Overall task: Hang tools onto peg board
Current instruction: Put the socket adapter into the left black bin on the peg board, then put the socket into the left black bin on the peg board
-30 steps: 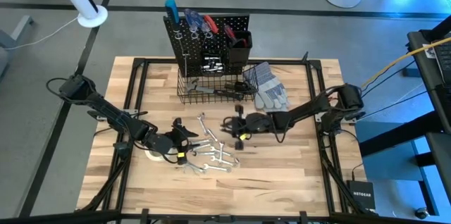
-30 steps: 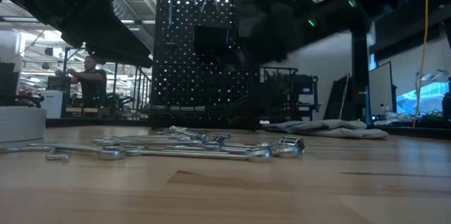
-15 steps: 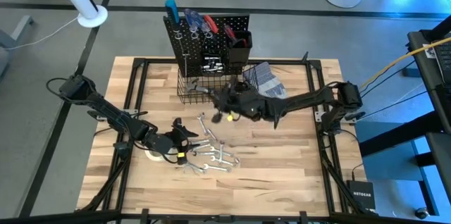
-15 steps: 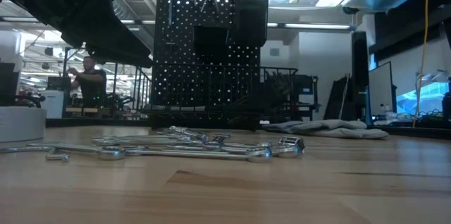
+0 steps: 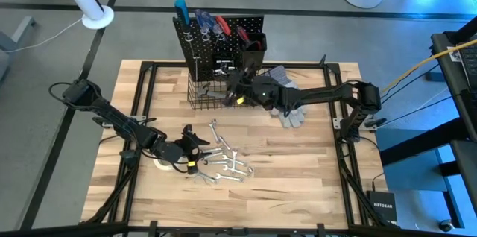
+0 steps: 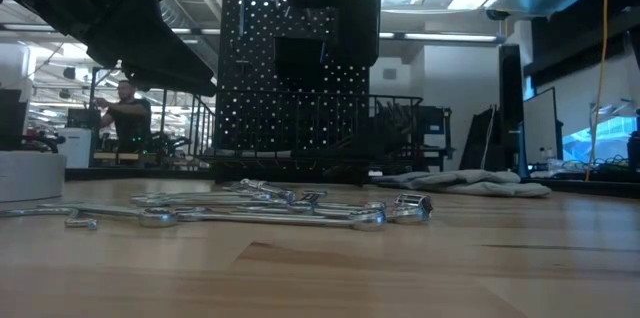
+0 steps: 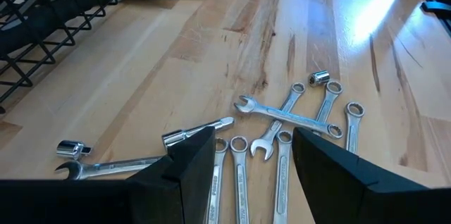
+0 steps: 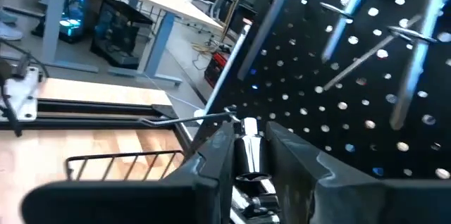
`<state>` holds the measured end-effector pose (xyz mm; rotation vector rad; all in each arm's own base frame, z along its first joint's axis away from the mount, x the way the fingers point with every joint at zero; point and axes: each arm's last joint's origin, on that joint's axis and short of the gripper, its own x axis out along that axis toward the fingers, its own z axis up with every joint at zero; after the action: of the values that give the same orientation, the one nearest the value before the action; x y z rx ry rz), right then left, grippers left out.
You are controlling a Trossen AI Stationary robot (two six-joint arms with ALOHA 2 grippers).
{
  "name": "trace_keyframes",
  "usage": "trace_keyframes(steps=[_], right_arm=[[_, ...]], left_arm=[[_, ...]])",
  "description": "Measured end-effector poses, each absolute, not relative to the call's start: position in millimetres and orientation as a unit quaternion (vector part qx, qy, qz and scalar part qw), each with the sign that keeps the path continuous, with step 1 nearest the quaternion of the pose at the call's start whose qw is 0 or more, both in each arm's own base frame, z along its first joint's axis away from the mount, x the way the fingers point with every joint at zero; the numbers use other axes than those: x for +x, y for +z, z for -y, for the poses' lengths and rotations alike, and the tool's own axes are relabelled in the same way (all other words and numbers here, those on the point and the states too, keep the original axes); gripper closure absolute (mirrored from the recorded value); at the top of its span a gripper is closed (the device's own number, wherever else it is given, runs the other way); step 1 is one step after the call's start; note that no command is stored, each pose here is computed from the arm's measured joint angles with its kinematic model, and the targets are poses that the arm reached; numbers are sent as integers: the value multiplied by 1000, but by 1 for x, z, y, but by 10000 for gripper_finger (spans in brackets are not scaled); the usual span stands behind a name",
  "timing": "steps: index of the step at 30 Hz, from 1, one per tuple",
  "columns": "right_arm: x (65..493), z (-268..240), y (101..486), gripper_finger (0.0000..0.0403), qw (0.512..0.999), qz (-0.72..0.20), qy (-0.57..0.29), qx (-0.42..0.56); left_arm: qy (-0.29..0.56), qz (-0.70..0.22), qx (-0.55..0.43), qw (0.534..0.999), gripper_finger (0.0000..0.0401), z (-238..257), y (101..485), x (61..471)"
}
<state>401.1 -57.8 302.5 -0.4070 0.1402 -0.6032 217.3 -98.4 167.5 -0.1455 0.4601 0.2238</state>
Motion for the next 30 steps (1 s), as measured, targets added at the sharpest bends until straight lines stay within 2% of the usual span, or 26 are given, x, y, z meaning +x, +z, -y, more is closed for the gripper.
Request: trace_keyframes(steps=[5,14,18,25,30], right_arm=[[399,67,303,306,922,-71,-333,-184],[398,63,302,195,911,-87,-358,-185],[396,45,307,165,905,-95,-362,-203],[371,-22,322,155,911,-164,-269,-268],[343,-69,321,155,936,-216,-150,-234]], left_arm=[[111,-227,-72,965,219,98,167,217],[110,-227,-72,965,219,98,167,217],[111,-228,-72,965,219,98,167,217],[111,-227,-74,965,219,98,167,217],[111,-227,-75,965,219,98,167,217]])
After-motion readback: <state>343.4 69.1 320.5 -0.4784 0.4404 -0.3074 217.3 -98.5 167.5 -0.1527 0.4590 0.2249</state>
